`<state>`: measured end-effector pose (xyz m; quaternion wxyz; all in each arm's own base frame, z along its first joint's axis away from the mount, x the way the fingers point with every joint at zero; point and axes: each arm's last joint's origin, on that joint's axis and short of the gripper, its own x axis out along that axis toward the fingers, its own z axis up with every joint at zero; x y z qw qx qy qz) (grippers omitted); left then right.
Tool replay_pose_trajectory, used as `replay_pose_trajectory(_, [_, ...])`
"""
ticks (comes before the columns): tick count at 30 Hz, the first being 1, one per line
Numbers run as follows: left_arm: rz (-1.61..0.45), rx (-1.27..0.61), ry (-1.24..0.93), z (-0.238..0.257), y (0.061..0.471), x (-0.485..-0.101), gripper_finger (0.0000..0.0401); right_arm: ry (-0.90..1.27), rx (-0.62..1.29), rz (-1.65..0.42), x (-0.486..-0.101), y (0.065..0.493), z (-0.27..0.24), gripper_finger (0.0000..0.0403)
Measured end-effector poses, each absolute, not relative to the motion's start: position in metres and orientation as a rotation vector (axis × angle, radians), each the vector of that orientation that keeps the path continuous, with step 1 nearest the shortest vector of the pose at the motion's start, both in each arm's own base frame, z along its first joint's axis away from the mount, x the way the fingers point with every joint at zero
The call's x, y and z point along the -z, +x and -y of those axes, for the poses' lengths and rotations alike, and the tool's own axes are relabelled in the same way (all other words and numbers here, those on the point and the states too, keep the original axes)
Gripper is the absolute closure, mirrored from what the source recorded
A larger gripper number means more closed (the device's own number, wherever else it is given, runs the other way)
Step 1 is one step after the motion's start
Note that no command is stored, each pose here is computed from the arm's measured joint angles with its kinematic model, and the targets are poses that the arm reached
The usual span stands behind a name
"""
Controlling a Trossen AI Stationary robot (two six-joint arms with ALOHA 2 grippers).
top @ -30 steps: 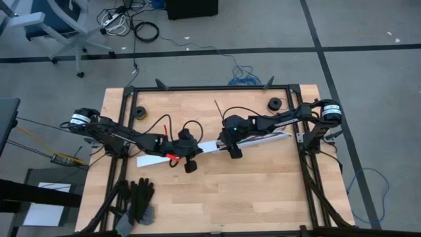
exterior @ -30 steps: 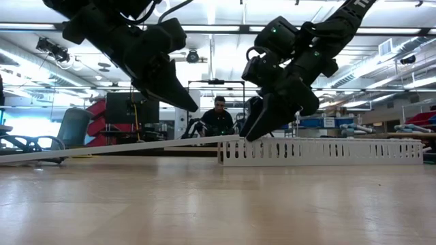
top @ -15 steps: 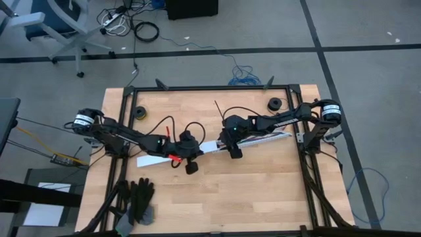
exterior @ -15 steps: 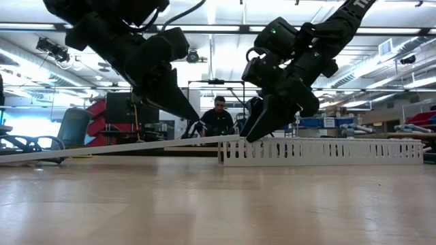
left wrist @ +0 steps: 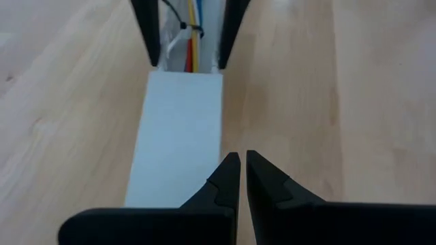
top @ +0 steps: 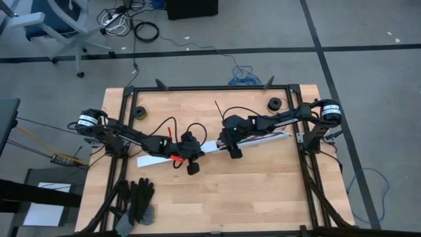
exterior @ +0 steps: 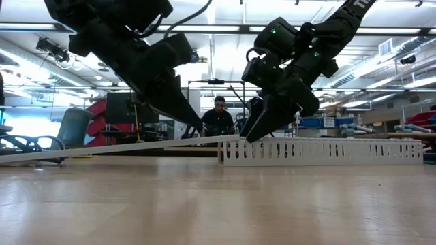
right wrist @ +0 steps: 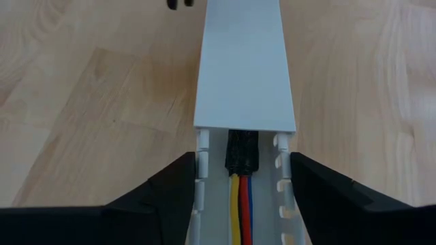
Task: Ziptie cables
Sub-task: Close the white cable duct
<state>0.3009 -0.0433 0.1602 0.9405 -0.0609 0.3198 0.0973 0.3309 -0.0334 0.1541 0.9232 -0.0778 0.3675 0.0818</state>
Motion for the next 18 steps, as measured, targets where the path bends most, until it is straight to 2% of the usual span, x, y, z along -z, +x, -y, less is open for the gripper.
replay_pose_trajectory(18, [-0.668,-0.242,-0.118,0.025,0.304,-0.157,0.0401,-0.158,-0.169,-0.755,-0.154,0.331,0.033,0.0212])
